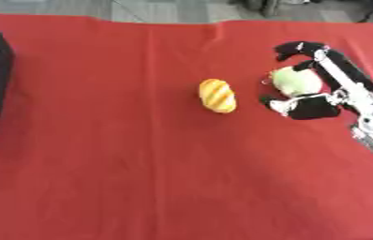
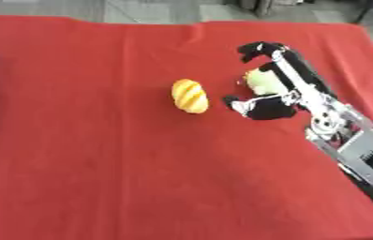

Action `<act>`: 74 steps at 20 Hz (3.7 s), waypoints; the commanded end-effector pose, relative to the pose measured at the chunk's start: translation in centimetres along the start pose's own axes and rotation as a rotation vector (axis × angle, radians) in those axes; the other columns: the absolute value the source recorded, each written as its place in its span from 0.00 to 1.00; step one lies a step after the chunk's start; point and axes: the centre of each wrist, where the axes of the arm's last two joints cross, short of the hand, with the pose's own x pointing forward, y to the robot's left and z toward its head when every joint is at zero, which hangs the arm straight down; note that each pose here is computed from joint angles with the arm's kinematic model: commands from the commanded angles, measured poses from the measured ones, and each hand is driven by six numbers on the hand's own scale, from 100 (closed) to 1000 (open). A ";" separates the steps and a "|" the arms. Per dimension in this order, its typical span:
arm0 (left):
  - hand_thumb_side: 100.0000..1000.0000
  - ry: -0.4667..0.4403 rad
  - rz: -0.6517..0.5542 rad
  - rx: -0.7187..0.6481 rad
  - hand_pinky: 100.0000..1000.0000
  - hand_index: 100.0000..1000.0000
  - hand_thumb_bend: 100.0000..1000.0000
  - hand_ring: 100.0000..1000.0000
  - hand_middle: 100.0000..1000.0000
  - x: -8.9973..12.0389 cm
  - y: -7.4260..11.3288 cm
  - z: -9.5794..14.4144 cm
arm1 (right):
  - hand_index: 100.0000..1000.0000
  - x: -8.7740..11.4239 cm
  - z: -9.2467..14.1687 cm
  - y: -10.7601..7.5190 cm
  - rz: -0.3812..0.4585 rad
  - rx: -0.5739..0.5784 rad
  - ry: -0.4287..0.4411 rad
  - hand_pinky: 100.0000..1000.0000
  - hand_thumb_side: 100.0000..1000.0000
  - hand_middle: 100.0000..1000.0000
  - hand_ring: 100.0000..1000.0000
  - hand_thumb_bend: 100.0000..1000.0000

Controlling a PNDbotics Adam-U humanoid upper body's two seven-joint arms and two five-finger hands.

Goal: Pick up the objects with one hand, pass them to the other hand, and then place them into the box on the other side of the table.

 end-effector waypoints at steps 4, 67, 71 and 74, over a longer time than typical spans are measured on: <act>0.76 -0.039 0.031 -0.016 0.66 0.83 0.00 0.67 0.71 0.3 -0.6 0.2 | 0.82 0.1 0.2 -2.5 0.095 -0.067 0.014 0.79 0.00 0.71 0.93 0.49; 0.73 -0.119 0.070 -0.096 0.66 0.80 0.00 0.66 0.69 0.4 -3.0 0.3 | 0.81 -9.3 3.1 -4.4 0.069 -0.396 0.608 0.80 0.00 0.74 0.94 0.25; 0.74 -0.118 0.070 -0.096 0.66 0.80 0.00 0.66 0.69 0.4 -3.1 0.3 | 0.75 -9.3 3.0 -4.1 0.049 -0.398 0.618 0.80 0.00 0.60 0.88 0.09; 0.73 -0.118 0.071 -0.099 0.66 0.79 0.00 0.66 0.69 0.4 -3.1 0.3 | 0.70 -9.2 3.0 -3.9 0.048 -0.401 0.620 0.79 0.00 0.49 0.84 0.07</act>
